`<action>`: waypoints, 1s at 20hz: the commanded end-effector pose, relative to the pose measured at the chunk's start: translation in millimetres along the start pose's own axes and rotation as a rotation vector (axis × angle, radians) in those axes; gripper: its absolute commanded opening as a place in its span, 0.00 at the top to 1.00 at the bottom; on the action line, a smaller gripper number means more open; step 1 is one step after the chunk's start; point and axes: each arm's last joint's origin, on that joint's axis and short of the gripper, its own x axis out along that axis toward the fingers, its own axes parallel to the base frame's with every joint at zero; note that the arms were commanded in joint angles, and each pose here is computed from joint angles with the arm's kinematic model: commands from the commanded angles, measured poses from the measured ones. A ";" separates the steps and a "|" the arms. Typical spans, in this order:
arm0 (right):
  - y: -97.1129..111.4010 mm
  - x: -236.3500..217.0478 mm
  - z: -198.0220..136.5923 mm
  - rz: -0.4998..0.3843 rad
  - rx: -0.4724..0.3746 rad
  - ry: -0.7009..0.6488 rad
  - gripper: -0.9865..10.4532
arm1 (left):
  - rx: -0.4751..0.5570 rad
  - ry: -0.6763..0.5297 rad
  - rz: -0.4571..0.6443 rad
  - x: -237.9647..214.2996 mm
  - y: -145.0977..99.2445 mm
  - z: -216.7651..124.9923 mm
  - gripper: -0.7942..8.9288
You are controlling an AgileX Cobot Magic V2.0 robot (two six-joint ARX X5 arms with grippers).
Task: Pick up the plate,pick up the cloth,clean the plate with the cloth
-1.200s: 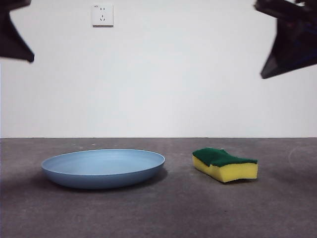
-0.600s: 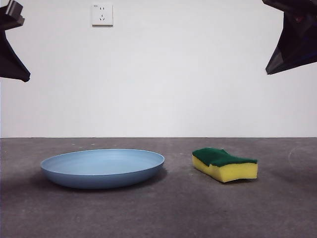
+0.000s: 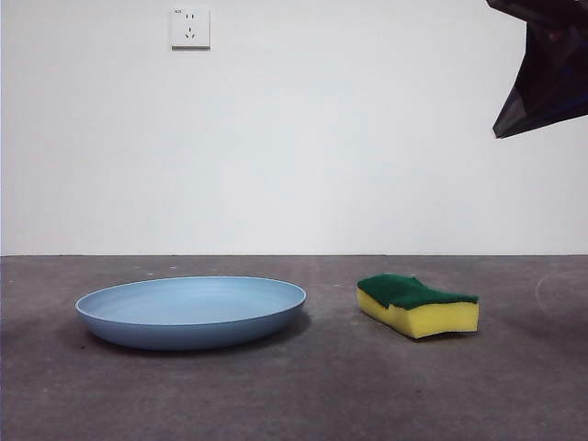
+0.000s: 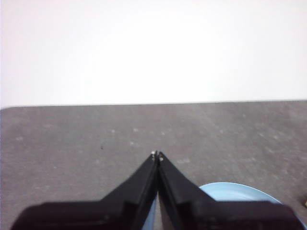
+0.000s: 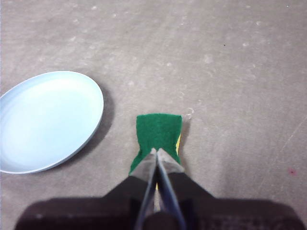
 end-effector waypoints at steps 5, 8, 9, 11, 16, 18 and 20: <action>-0.1 0.9 -1.9 -0.003 -0.005 0.002 0.91 | 0.015 0.016 0.050 -4.1 17.9 -52.6 0.92; -0.1 0.9 -1.9 -0.003 -0.005 0.002 0.91 | 0.006 0.004 0.075 -3.9 21.6 -72.4 0.92; -0.1 0.9 -1.9 -0.003 -0.005 0.002 0.91 | 0.004 0.004 0.076 -3.7 22.2 -77.8 0.92; -0.1 0.9 -1.9 -0.003 -0.005 0.002 0.91 | 0.003 0.021 0.078 -2.3 22.8 -86.1 0.92; -0.1 0.9 -1.9 -0.003 -0.005 0.002 0.91 | -0.003 0.141 0.109 -3.4 25.4 -97.6 0.92; -0.1 0.9 -1.9 -0.002 -0.005 0.002 0.91 | -0.003 0.137 0.108 -3.4 25.3 -97.3 0.92; -0.1 0.9 -1.9 -0.003 -0.005 0.002 0.91 | -0.003 0.137 0.108 -3.4 25.3 -97.3 0.92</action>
